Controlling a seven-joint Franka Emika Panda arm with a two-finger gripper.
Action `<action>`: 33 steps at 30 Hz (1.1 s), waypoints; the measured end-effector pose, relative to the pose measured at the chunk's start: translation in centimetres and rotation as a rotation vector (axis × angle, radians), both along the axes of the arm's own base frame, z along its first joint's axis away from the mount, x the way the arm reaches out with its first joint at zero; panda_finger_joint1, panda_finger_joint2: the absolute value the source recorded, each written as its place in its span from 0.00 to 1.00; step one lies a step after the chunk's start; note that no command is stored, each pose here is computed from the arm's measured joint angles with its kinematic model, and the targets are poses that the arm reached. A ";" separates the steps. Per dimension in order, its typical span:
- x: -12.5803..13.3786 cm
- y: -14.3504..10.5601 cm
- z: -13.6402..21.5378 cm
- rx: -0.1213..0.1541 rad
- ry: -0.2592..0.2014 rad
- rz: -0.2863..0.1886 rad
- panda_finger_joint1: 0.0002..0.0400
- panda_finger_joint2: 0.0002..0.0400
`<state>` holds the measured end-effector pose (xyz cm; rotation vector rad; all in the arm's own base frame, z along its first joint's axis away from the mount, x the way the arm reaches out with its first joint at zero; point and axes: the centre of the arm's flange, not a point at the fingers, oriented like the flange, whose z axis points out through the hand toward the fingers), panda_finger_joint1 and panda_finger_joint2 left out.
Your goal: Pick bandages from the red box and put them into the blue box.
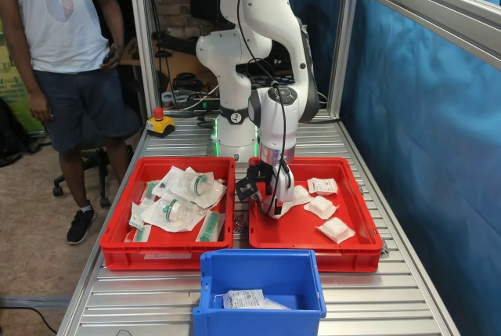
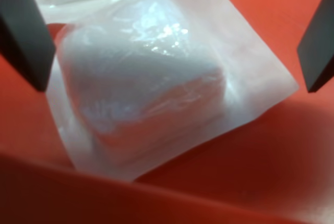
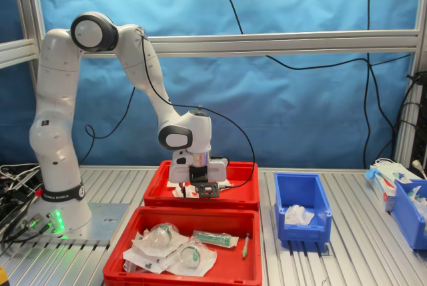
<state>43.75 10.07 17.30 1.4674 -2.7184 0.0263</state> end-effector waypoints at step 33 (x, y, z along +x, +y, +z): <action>-1.2 -0.4 -1.5 -0.004 -0.014 0.001 1.00 1.00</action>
